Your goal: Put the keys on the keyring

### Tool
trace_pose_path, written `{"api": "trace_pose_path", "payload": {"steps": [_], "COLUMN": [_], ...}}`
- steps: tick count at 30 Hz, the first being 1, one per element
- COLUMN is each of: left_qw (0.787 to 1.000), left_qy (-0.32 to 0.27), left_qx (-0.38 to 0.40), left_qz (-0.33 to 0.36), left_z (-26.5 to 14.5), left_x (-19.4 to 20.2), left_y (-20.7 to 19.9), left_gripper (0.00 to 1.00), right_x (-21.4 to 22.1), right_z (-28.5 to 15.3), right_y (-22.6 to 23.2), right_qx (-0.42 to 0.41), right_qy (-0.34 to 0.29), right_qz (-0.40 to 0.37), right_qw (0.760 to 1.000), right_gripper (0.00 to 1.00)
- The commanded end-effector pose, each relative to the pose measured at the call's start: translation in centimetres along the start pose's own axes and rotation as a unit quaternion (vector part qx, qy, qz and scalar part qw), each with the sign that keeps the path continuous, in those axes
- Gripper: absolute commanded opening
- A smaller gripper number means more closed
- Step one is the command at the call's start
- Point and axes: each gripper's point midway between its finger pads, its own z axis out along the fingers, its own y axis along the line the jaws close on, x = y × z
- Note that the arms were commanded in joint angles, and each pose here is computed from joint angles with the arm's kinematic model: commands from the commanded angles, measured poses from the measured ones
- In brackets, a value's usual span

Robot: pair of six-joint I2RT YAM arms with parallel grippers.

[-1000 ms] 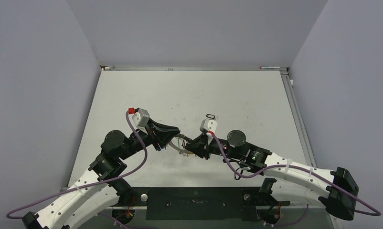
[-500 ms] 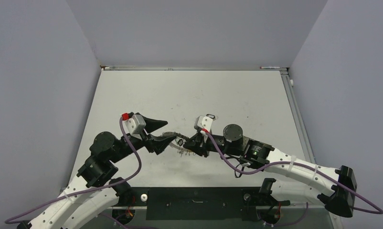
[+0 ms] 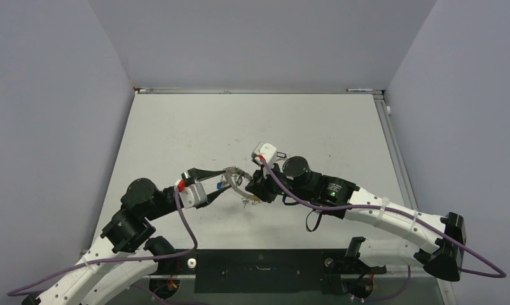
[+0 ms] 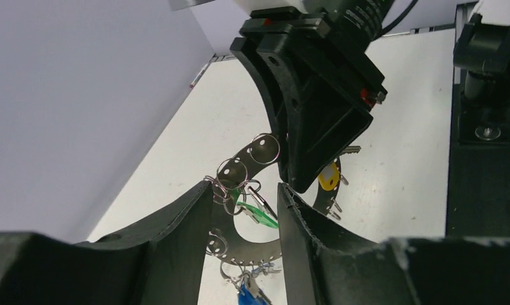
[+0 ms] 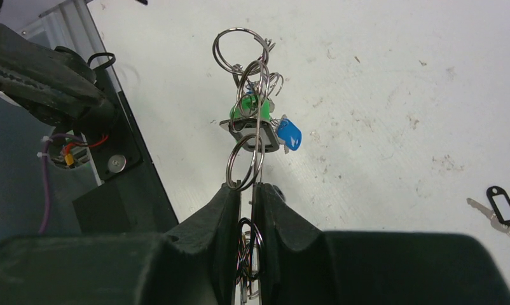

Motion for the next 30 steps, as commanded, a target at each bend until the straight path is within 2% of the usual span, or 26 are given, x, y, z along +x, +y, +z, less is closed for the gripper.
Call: {"api": "trace_pose_path", "payload": {"steps": [1,8,17,30], "left_qw": [0.993,0.987,0.98,0.974], "left_qy": [-0.046,-0.024,-0.014,-0.002], "left_qx": [0.027,0.067,0.063,0.037], "left_qz": [0.103,0.144,0.188,0.222], "left_z": [0.5,2.4,3.4,2.5], "left_x": [-1.1,0.5,0.7,1.2], "left_y": [-0.8,-2.9,-3.4,-2.8], "left_gripper": [0.37,0.33,0.22,0.25], "right_x": [-4.2,-4.5,-4.4,-4.5], "right_z": [-1.0,-1.3,-1.2,-1.0], "right_y": [0.9,1.9,2.4,2.6], "right_qx": [0.001,-0.011,-0.016,-0.019], "right_qy": [-0.054,-0.056,-0.058,-0.057], "right_qz": [0.016,0.02,0.021,0.025], "right_qw": [0.998,0.998,0.998,0.998], "right_gripper": [0.05,0.05,0.05,0.05]}}
